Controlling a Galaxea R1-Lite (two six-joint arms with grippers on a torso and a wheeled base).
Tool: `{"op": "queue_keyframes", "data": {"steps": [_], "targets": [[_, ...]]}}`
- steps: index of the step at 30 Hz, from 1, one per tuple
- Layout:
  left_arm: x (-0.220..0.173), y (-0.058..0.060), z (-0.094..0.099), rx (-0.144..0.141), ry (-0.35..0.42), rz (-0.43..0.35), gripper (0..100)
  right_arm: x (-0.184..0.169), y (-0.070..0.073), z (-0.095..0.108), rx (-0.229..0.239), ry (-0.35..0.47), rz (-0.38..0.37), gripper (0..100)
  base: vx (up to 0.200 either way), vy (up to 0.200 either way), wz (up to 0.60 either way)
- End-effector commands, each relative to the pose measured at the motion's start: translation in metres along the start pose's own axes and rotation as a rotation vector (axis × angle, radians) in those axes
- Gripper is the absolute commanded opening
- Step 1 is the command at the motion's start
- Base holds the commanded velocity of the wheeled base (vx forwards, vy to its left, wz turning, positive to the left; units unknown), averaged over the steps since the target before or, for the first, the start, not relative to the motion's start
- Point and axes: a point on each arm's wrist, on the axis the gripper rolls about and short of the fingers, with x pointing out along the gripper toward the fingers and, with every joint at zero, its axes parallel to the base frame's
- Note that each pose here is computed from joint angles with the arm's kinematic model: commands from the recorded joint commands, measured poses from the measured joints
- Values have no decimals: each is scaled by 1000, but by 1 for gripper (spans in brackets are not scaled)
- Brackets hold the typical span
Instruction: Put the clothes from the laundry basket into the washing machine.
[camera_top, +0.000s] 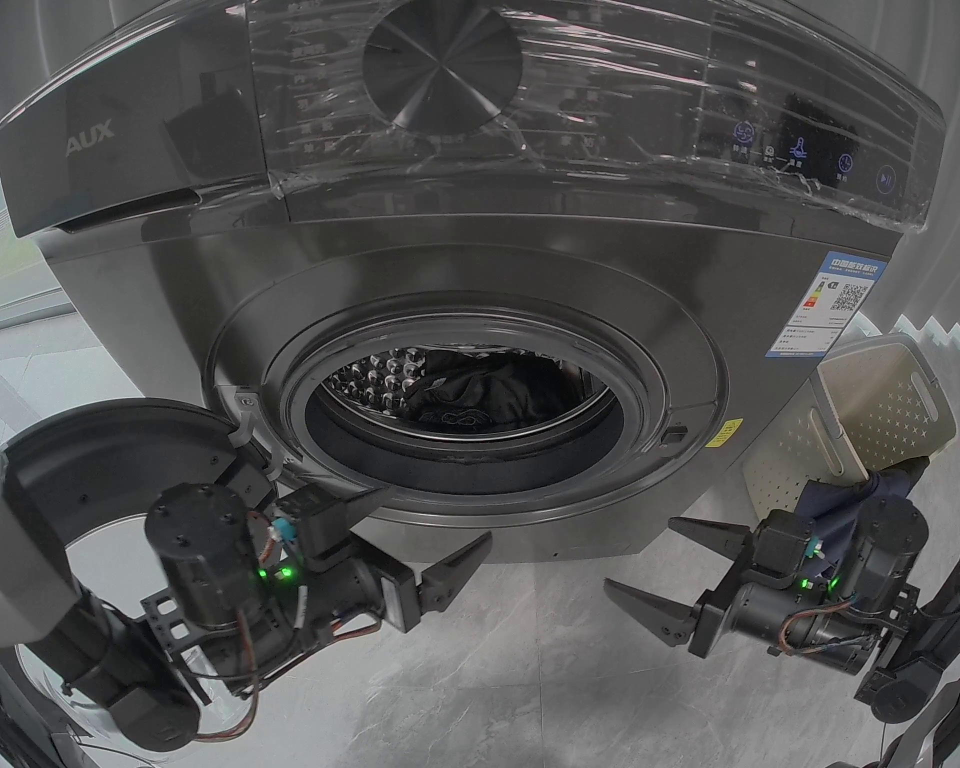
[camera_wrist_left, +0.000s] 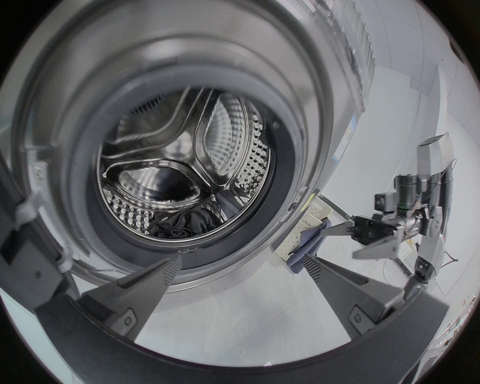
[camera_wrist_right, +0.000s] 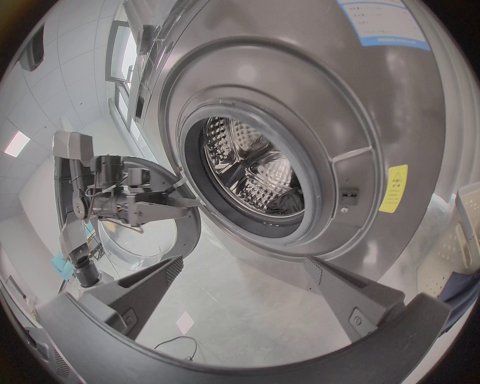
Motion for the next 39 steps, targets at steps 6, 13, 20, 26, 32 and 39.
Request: {"op": "queue_keyframes", "data": {"steps": [6, 13, 20, 26, 32, 39], "targets": [[-76, 1, 11, 13, -59, 12, 100, -42, -8, 19, -1, -108, -125, 100, -200, 0, 0], [-108, 3, 14, 22, -110, 36, 100, -67, -22, 16, 13, -108, -233, 100, -114, 0, 0], [-141, 12, 17, 34, -142, 110, 100, -103, -16, 28, 8, -158, -345, 100, -143, 0, 0], [-174, 13, 15, 33, -141, 133, 100, -147, -8, 18, 23, -109, -412, 100, -133, 0, 0], [-203, 14, 8, 28, -139, 166, 100, -183, -1, 8, 4, -156, -532, 100, -100, 0, 0], [-235, 14, -7, 17, -158, 227, 100, -198, 6, 15, -10, -199, -551, 100, -29, 0, 0]]}}
